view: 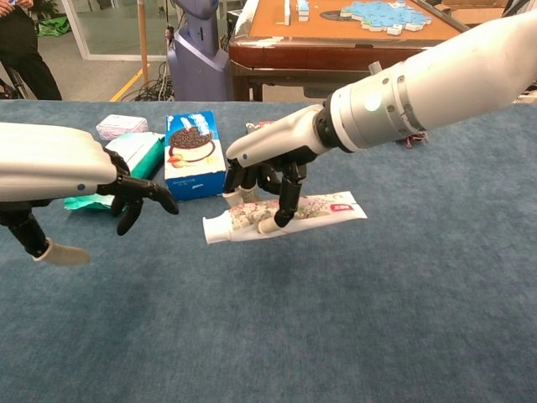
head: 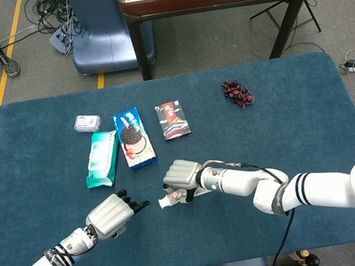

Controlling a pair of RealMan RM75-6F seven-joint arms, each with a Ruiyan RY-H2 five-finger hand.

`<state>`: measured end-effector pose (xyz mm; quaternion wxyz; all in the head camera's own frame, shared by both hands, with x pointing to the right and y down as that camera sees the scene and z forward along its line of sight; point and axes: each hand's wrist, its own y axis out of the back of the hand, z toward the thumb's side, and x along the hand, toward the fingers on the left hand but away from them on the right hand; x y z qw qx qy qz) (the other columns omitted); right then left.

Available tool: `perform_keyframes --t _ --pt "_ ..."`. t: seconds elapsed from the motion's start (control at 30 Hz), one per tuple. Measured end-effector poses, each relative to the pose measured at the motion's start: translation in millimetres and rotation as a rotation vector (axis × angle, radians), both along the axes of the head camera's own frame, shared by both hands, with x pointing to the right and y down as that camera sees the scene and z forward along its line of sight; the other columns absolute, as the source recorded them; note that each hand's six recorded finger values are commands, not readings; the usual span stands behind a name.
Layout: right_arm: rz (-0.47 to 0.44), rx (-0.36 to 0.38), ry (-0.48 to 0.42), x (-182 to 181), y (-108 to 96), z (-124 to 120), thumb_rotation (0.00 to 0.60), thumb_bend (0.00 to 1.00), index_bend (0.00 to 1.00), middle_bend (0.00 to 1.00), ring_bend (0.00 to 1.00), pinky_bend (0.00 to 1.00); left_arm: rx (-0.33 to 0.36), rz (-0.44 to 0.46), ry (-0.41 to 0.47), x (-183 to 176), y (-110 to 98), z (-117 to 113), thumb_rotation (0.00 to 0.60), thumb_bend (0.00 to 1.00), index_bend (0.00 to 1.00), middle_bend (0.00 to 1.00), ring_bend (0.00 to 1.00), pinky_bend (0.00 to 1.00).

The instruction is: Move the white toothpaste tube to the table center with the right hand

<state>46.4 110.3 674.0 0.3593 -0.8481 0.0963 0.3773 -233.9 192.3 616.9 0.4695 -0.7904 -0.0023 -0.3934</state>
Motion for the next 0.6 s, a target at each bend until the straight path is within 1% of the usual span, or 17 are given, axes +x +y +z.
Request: perform_keyframes --t 0.23,0.6 --pt "0.003 0.003 0.005 -4.7 -1.0 1.8 0.6 0.98 0.91 0.78 0.76 0.49 0.011 0.044 0.006 11.4 3.0 4.8 0.6 0.24 0.14 0.44 0.39 0.23" --pt "0.01 0.004 0.017 -6.2 -1.0 4.4 0.6 0.98 0.91 0.79 0.76 0.49 0.02 0.053 0.013 19.7 -1.2 6.6 0.6 0.24 0.14 0.44 0.39 0.23"
